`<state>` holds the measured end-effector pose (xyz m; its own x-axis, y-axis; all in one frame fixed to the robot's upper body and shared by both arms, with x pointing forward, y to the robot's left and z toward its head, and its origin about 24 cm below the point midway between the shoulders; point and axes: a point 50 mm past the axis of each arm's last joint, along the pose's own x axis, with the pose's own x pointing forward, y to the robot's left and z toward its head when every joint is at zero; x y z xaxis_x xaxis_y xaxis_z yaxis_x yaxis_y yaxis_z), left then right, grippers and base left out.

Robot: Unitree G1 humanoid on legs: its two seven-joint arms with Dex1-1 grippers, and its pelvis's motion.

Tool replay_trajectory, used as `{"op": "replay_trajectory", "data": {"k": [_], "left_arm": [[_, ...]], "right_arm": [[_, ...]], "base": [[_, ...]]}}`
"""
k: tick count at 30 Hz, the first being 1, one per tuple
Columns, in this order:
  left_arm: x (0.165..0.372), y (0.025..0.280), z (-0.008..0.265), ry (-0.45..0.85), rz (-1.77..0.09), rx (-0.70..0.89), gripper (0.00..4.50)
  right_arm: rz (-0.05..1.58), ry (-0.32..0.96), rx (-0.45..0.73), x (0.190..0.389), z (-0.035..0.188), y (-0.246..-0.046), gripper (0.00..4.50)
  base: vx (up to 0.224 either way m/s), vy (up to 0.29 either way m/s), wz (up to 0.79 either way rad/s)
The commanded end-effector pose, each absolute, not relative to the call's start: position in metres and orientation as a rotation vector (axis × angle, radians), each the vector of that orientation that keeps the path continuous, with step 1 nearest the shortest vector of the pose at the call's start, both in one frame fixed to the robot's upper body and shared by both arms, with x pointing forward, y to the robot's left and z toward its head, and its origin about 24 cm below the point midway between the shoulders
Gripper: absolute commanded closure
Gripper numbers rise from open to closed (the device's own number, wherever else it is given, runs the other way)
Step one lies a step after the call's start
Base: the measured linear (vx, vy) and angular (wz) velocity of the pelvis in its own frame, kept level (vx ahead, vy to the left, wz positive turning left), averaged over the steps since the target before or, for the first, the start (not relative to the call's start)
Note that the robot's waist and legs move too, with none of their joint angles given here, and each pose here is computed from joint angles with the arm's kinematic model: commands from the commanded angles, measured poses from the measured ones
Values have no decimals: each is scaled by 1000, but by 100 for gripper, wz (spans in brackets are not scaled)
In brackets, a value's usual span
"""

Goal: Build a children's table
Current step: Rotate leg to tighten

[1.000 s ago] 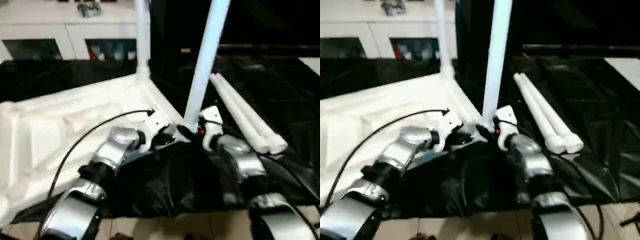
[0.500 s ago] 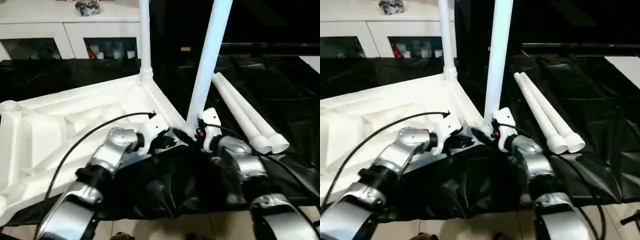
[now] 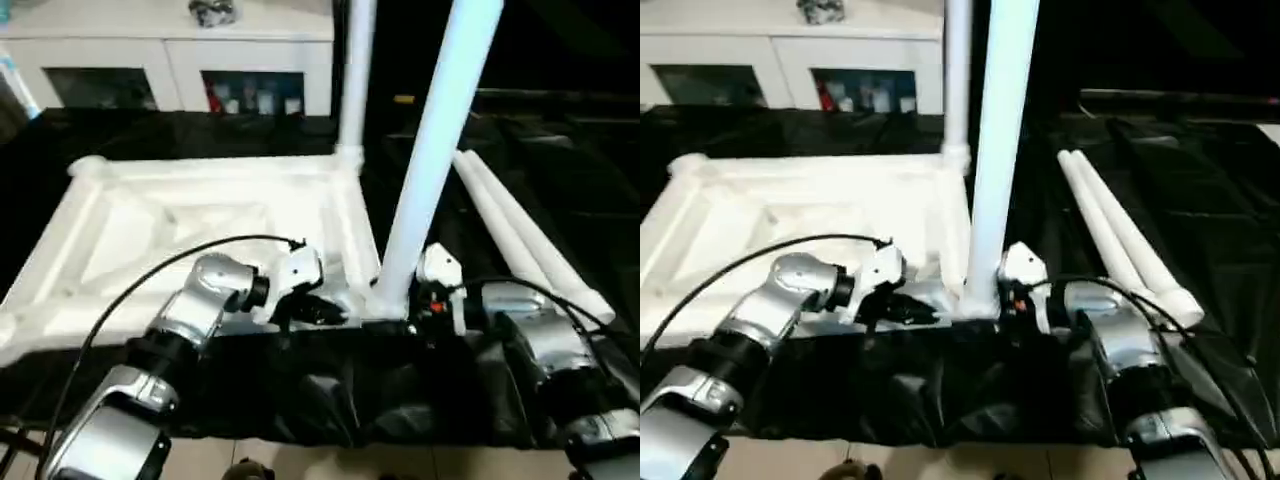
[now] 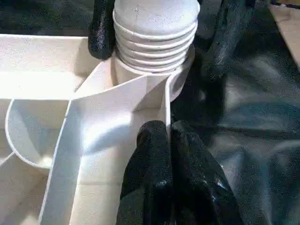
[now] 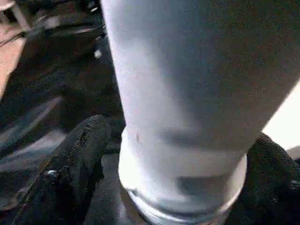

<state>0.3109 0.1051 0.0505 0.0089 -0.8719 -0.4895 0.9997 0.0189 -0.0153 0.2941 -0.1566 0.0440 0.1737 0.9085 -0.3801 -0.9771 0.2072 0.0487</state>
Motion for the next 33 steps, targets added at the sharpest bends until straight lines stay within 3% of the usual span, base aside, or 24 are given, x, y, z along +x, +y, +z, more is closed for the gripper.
{"op": "replay_trajectory", "data": {"k": [1,9,10,15,16,17,18,21,25,30,31,33], "left_arm": [[312,97,59,382,-1573,428,450],[312,94,60,366,-1567,392,450],[312,94,60,363,-1568,387,450],[315,85,61,340,-1507,336,450],[315,85,61,340,-1505,335,450],[318,79,62,320,-1458,324,450],[319,78,62,318,-1450,322,450],[327,60,61,306,-1299,308,450],[332,50,61,310,-1222,293,450],[336,34,63,274,-1142,286,450],[336,33,63,271,-1144,297,450],[335,33,63,271,-1151,301,450]], "right_arm": [[1418,416,-214,284,34,-151,80],[1399,409,-167,282,32,-144,136],[1400,410,-162,282,32,-143,160],[1318,382,-99,285,30,-139,176],[1314,380,-97,286,30,-138,177],[1174,379,-98,296,26,-135,177],[1150,379,-98,298,25,-135,177],[826,409,-86,319,13,-126,178],[735,416,-54,324,9,-117,178],[653,394,-48,331,8,-93,178],[655,374,-56,332,9,-89,143],[658,361,-27,334,11,-87,122]], "base": [[0,0,0],[0,0,0],[0,0,0],[0,0,0],[0,0,0],[0,0,0],[0,0,0],[0,0,0],[0,0,0],[0,0,0],[0,0,0],[0,0,0]]}}
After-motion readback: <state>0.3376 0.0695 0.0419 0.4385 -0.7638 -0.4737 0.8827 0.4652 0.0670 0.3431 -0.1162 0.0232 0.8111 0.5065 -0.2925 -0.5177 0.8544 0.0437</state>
